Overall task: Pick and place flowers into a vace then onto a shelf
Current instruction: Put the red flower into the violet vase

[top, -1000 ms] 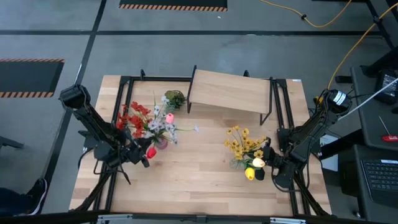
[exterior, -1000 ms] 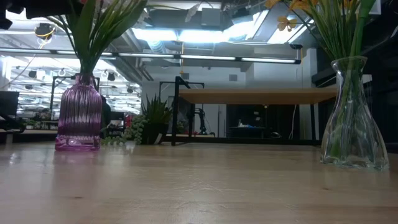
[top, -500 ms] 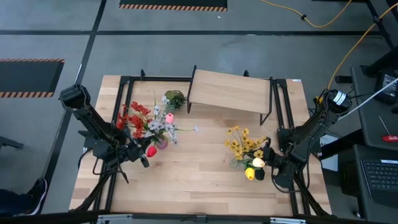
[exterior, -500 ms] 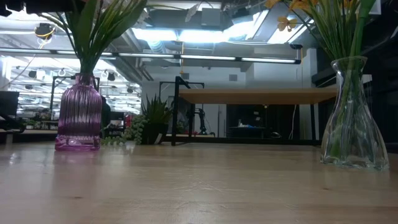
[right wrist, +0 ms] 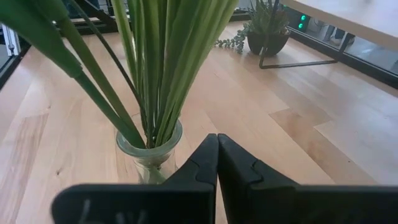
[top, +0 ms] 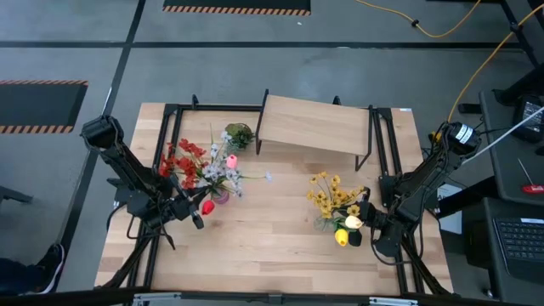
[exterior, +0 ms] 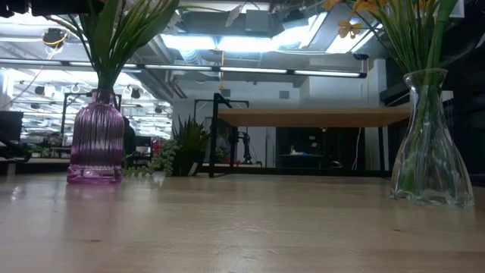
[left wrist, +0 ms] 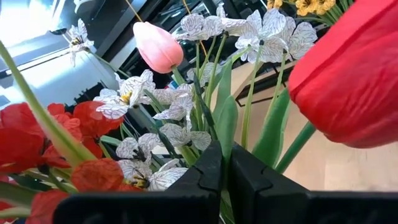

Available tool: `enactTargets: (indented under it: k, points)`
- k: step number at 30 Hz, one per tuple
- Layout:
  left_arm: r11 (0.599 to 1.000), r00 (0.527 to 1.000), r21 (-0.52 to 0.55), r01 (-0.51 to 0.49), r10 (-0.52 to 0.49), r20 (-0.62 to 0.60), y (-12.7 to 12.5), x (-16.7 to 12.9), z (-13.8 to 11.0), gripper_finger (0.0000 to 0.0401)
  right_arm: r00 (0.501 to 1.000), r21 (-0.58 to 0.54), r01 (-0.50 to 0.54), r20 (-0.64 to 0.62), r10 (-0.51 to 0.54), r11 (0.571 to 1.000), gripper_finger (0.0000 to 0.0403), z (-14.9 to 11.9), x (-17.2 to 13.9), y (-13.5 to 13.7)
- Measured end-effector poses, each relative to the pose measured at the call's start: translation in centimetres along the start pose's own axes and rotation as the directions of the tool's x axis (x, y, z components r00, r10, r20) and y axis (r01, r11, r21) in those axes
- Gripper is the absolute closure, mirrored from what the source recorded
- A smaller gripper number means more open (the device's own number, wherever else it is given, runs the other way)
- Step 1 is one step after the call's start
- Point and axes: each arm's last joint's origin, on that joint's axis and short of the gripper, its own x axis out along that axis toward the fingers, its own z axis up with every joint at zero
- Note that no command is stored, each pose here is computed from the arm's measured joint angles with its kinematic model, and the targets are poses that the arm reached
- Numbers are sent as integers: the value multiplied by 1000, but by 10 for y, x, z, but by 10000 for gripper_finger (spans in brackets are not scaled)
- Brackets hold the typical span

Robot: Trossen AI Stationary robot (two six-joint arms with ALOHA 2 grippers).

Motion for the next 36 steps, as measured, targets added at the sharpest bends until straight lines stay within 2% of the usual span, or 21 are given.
enactTargets:
  k: [19, 28, 36]
  points:
    - [1000, 1000, 13, 0, 0, 0, 0, 0, 0, 246, 1000, -18, -1, 1, 1, 1000, 391, 0, 0, 0]
    - [998, 998, -54, 34, -31, 48, 4, 0, 5, 235, 1000, -18, -1, 1, 2, 1000, 391, 0, 0, 0]
    - [1000, 999, -9, 21, -21, 41, 8, 0, 34, 235, 1000, -18, -1, 1, 1, 1000, 391, 0, 0, 0]
